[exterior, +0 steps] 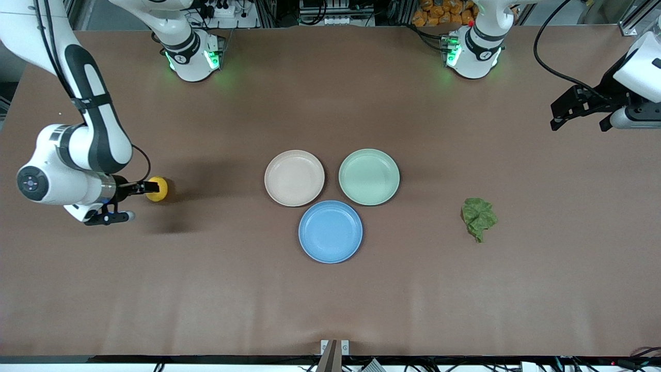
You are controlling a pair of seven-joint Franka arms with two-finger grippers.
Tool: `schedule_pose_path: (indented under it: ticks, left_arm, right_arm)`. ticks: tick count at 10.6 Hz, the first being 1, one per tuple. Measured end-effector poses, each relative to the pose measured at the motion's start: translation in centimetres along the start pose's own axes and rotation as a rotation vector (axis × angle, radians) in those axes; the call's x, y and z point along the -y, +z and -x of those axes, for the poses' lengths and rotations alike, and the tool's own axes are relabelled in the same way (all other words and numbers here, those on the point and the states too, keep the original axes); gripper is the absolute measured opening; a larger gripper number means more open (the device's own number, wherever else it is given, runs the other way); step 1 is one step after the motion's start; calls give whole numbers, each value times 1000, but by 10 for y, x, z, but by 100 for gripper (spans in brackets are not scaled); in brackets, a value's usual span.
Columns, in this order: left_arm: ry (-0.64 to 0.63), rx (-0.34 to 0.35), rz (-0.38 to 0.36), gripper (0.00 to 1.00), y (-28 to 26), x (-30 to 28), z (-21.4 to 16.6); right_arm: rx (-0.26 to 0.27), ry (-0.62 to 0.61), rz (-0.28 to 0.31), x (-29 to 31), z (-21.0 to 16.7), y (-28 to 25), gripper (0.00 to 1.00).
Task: Pick lemon and lettuce from plates
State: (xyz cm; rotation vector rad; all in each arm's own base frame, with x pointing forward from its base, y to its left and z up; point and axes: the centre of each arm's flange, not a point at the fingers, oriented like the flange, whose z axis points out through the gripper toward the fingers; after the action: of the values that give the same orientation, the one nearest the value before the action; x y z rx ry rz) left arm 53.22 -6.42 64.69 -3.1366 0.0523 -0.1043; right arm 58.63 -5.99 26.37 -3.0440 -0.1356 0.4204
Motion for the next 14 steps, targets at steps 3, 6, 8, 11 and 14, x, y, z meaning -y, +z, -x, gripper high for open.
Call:
schedule_pose_path:
  ticks: [3, 6, 8, 11, 14]
  left_arm:
    - [0, 1, 0, 100, 0, 0, 0]
    - [-1, 2, 0, 100, 0, 0, 0]
    - [-1, 2, 0, 100, 0, 1, 0]
    - [-1, 4, 0, 100, 1, 1, 0]
    - [-1, 5, 0, 100, 2, 0, -1]
  right_arm:
    - [1, 58, -3, 2, -3, -53, 100]
    - [-48, 78, 7, 17, -8, -122, 100]
    - [-74, 70, 12, 24, -7, -151, 100]
    - [-77, 70, 11, 29, 20, -214, 100]
    - [-176, 69, 23, 34, 51, -278, 100]
